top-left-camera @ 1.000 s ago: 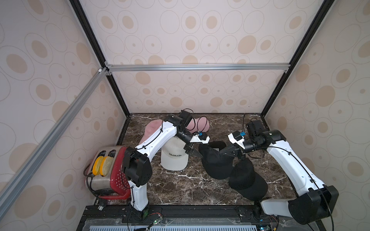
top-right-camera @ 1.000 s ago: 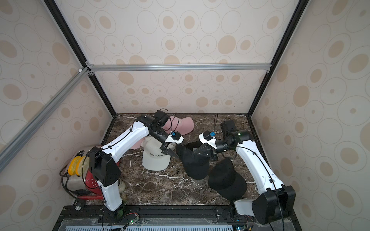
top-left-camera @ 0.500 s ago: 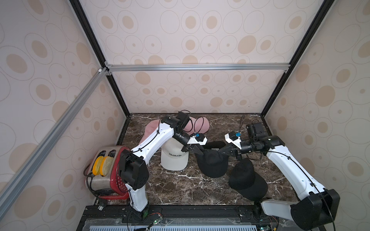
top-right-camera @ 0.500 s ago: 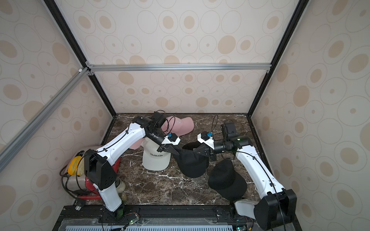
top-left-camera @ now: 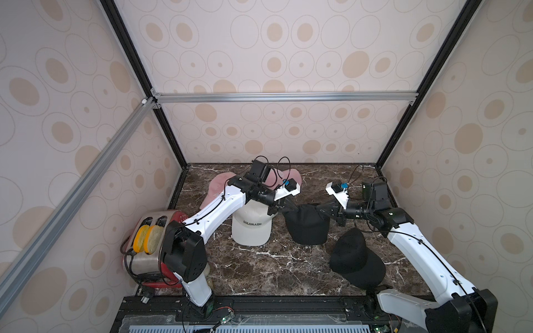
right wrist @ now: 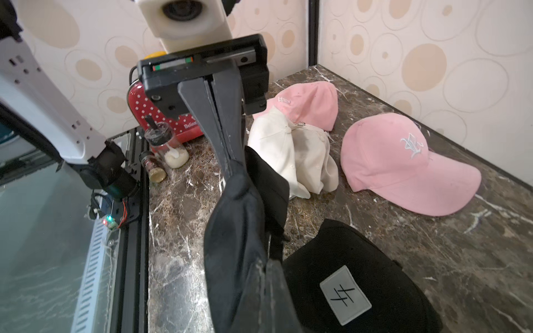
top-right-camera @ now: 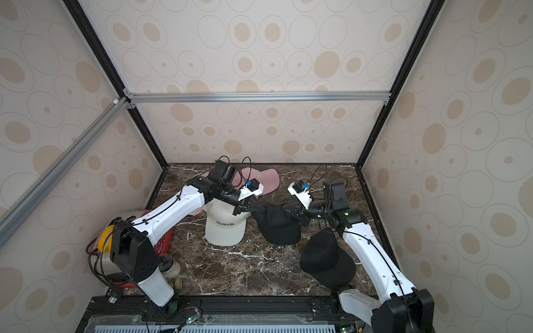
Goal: Stack the baseball caps by color
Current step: Place the baseball cap on the baseball cap.
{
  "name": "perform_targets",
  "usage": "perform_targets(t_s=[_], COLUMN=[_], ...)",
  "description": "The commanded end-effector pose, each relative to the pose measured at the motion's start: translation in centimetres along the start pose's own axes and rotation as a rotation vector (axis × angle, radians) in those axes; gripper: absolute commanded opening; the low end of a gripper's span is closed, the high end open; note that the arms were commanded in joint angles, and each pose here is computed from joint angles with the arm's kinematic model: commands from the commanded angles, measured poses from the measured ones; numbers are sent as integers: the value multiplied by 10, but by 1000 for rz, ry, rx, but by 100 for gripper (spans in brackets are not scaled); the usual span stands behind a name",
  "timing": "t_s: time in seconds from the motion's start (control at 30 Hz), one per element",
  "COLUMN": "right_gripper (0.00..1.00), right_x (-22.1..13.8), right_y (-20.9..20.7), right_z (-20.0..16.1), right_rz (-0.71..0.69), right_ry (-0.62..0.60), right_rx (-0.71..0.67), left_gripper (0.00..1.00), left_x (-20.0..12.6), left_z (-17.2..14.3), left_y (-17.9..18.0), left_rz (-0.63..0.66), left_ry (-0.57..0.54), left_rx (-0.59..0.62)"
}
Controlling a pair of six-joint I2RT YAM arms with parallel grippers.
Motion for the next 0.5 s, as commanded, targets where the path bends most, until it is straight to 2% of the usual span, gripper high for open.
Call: perform_targets(t_s=[0.0, 0.1, 0.2, 0.3, 0.4, 0.47], right_gripper=[0, 0, 0, 0, 0, 0], right_x=[-5, -3, 0, 9, 17, 16], right_y=[4, 1, -7, -14, -33, -51], right_z=[0, -19, -43, -51, -60, -70], right_rz=[-45, -116, -223, -229, -256, -272], right_ry=[-11, 56, 117, 112, 165, 197], right_rx=[138, 227, 312, 341, 362, 432], left_gripper=[0, 0, 0, 0, 0, 0], left_x=[4, 15, 25, 32, 44, 53], left_z=[20, 17, 15, 19, 13, 5], left_y=[-18, -24, -10, 7, 17, 20], left_rz=[34, 17, 37, 72, 28, -16], left_ry=[-38, -20, 0, 29, 49, 54], left_rx=[-21, -12, -47, -106, -153, -166])
Point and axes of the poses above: each gripper's point midway between its finger pads, its own x axis out along the fingers, its own y axis along the line the jaws close on, z = x × y, the point moved 7 cm from there along -x, back along the fingers, and after that the axes turned 15 degrees about -x, right-handed, at the moved point
